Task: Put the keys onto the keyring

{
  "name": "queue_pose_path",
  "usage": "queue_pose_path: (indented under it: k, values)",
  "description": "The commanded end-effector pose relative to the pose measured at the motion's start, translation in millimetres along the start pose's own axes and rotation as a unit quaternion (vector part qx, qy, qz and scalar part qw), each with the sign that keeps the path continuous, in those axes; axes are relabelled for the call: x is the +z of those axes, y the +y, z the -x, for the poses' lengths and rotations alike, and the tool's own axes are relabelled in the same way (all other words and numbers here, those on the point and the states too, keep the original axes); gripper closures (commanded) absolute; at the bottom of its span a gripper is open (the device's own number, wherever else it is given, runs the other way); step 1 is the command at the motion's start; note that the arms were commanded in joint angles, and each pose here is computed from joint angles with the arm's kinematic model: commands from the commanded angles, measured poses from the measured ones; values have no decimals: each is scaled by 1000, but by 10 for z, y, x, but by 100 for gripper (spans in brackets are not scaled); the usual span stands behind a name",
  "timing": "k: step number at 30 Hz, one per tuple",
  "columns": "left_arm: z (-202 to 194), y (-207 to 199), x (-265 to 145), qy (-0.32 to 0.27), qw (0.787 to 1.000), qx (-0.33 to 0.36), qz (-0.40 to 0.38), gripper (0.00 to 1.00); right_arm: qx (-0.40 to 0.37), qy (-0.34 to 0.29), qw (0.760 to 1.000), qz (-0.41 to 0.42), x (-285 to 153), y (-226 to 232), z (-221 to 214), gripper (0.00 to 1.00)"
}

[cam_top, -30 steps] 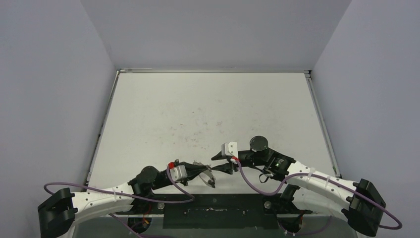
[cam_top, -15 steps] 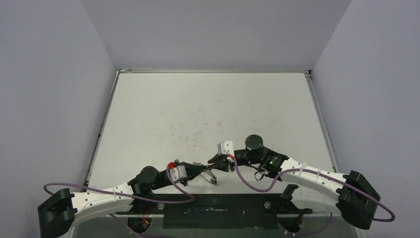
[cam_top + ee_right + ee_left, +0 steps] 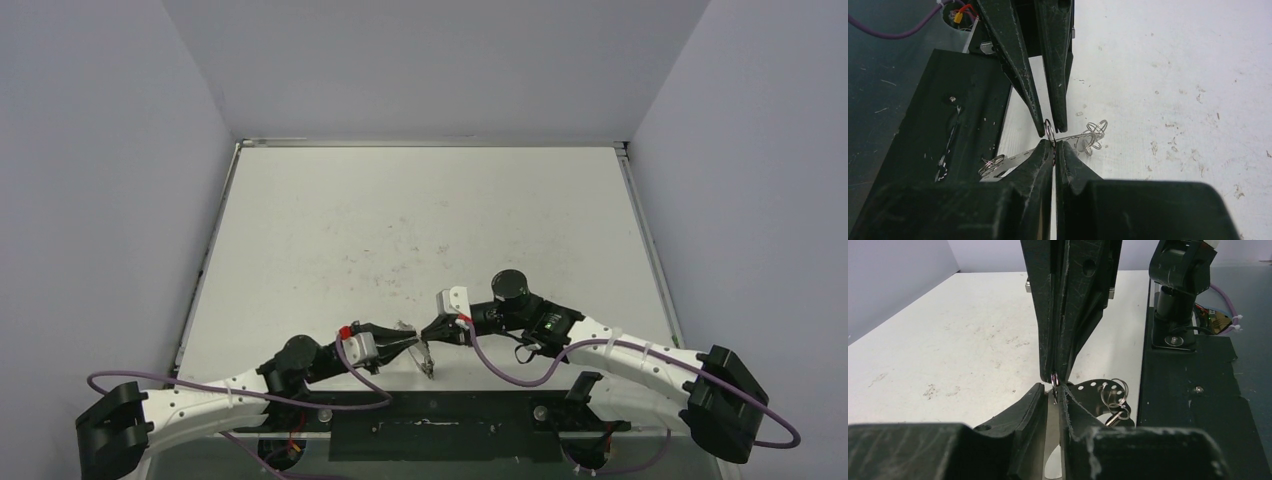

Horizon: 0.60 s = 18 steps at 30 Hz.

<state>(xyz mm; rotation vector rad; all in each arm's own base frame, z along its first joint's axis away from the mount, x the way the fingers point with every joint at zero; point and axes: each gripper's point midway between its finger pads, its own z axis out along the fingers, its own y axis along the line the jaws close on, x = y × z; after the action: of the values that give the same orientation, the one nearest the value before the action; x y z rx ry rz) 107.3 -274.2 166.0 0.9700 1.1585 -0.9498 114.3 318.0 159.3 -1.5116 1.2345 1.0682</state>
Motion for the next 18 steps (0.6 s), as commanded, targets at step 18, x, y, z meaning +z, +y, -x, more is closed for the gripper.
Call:
queue_pose_path:
  k: [18]
  values:
    - [-70,156,134,50,998,14,29,69,60,278,957,-63,-221,-45,-601,100]
